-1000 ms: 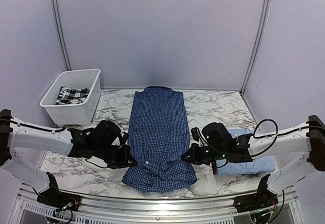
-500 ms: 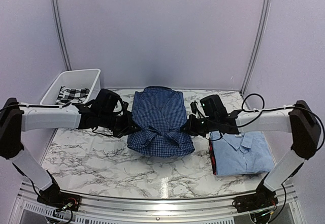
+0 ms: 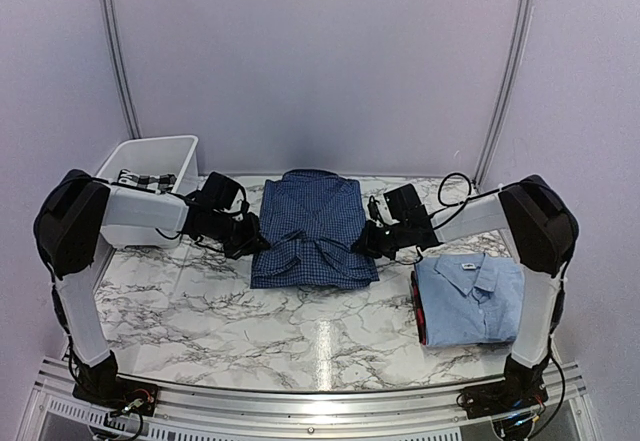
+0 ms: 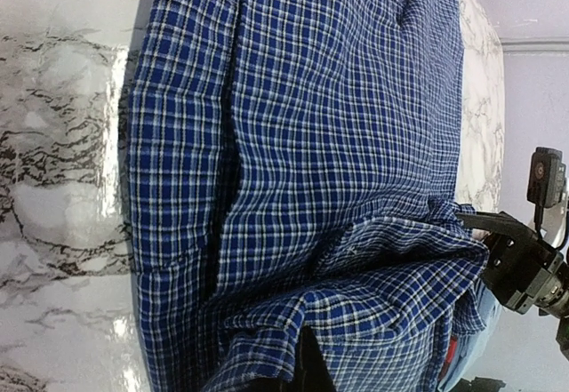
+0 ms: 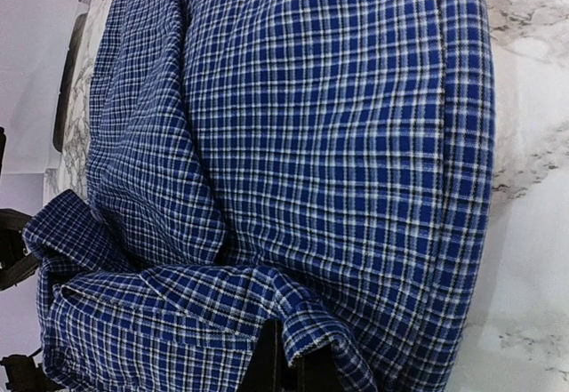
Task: Fold and stack the long sleeve shirts
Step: Fold the rectangle-folded shirt at the center of the board.
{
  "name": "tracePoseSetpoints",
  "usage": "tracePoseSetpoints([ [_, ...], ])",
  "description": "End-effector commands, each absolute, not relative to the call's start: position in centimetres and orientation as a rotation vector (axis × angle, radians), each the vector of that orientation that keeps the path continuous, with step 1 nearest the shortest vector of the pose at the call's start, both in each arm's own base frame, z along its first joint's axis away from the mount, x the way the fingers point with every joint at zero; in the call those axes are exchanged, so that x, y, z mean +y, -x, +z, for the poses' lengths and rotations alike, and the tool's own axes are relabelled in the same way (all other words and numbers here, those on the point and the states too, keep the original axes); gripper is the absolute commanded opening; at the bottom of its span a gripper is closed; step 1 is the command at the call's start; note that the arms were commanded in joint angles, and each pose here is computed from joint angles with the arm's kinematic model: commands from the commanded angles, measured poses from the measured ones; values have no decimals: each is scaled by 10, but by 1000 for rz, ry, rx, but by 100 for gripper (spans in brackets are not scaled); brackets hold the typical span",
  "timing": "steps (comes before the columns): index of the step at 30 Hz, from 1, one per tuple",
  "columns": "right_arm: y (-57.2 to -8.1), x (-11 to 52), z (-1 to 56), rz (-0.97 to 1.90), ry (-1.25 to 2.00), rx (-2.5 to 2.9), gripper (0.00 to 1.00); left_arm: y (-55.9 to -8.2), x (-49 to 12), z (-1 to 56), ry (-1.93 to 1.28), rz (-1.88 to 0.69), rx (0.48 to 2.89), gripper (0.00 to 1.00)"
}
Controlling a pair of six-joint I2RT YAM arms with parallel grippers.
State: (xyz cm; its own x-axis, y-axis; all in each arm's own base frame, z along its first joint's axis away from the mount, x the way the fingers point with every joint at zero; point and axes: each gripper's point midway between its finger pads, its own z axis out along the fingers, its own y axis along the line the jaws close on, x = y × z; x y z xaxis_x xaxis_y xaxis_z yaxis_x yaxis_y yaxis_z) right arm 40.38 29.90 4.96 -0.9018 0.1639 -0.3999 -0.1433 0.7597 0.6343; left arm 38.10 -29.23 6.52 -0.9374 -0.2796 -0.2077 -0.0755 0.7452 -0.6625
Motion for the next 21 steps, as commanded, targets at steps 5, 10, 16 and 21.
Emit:
tracePoseSetpoints([
  [5,-425,300,76,959,24,2416,6,-401,-301,67,195,-1024,2625,11],
  [10,-425,291,91,898,51,2394,32,-408,-288,79,214,-995,2585,44],
  [16,-419,270,107,769,73,2392,43,-409,-270,110,166,-894,2539,69],
  [21,-408,261,125,643,113,2368,44,-400,-263,123,146,-865,2528,68],
])
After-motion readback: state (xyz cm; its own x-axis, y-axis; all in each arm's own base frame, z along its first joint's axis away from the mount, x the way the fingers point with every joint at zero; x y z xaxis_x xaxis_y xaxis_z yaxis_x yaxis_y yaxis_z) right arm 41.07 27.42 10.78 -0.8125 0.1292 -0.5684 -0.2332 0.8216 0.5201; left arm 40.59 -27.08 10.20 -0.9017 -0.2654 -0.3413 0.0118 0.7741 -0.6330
